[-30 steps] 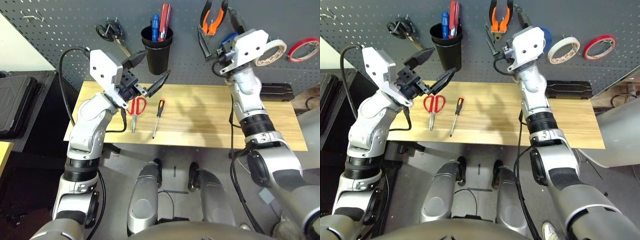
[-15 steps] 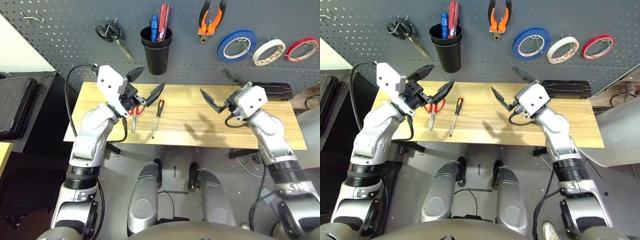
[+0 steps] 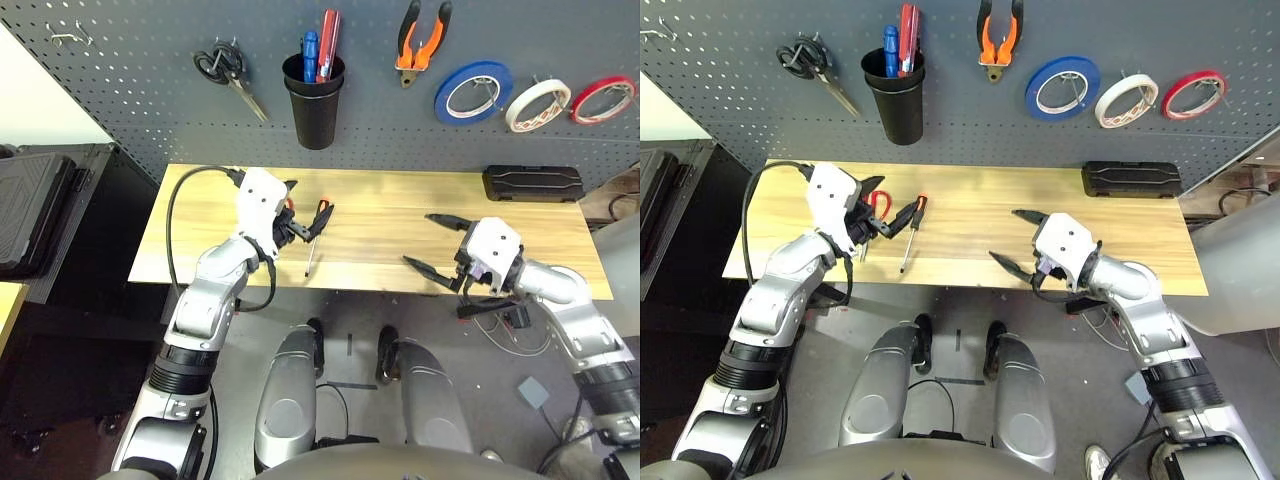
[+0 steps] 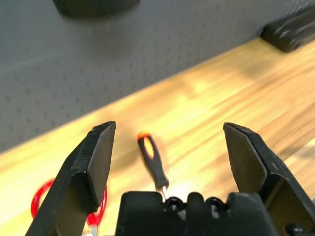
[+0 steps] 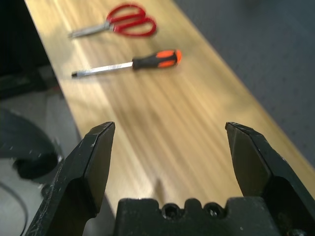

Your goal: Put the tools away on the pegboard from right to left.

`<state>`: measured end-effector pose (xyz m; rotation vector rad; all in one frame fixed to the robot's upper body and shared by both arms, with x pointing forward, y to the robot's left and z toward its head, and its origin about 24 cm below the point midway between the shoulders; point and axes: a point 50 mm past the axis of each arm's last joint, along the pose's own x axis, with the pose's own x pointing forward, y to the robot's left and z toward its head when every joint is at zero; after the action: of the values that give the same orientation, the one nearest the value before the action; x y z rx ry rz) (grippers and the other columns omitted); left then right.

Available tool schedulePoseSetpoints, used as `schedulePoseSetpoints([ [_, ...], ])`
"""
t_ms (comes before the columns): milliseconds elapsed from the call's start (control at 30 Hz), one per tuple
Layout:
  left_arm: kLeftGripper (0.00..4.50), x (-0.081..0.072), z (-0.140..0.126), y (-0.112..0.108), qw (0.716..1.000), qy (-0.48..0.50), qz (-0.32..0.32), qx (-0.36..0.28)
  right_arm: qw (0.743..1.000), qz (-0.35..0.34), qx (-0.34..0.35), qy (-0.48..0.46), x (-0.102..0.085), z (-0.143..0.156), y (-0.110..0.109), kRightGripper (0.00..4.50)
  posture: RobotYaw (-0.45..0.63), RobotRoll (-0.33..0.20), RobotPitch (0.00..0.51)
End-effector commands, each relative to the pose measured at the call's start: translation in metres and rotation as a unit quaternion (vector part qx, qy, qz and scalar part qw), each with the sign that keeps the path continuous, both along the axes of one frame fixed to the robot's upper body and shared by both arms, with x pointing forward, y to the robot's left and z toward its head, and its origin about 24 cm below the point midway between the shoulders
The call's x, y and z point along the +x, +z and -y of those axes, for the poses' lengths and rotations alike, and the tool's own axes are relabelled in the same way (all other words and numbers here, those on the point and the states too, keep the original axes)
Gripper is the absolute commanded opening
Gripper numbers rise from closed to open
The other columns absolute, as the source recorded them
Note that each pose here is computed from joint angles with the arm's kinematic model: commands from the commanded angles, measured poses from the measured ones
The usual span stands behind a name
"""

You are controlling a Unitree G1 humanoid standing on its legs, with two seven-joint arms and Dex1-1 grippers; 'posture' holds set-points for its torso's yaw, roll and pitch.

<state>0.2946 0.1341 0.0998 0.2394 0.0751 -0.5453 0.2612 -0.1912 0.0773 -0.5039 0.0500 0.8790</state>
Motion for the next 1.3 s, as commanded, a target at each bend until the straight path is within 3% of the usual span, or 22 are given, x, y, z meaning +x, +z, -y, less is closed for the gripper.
schedulePoseSetpoints([
  [33,4.50,0.003,0.004,-0.016,0.999,0.012,-0.039,0.022,1.000,-0.026,-0.016,0.004,-0.005,-0.002,-0.010,4.46,0.18,0.000,0.264],
  [533,4.50,0.035,0.024,-0.042,0.984,0.018,-0.151,0.088,0.996,-0.065,-0.067,0.001,0.000,-0.013,-0.034,4.46,0.17,0.000,0.277],
  [900,4.50,0.066,0.031,-0.051,0.968,0.085,-0.220,0.087,0.995,-0.058,-0.080,0.008,0.003,-0.023,-0.040,4.46,0.14,0.000,0.298],
  [1300,4.50,0.070,0.043,-0.073,0.956,0.096,-0.263,0.082,0.995,-0.043,-0.085,0.005,0.005,-0.024,-0.038,4.46,0.10,0.000,0.276],
])
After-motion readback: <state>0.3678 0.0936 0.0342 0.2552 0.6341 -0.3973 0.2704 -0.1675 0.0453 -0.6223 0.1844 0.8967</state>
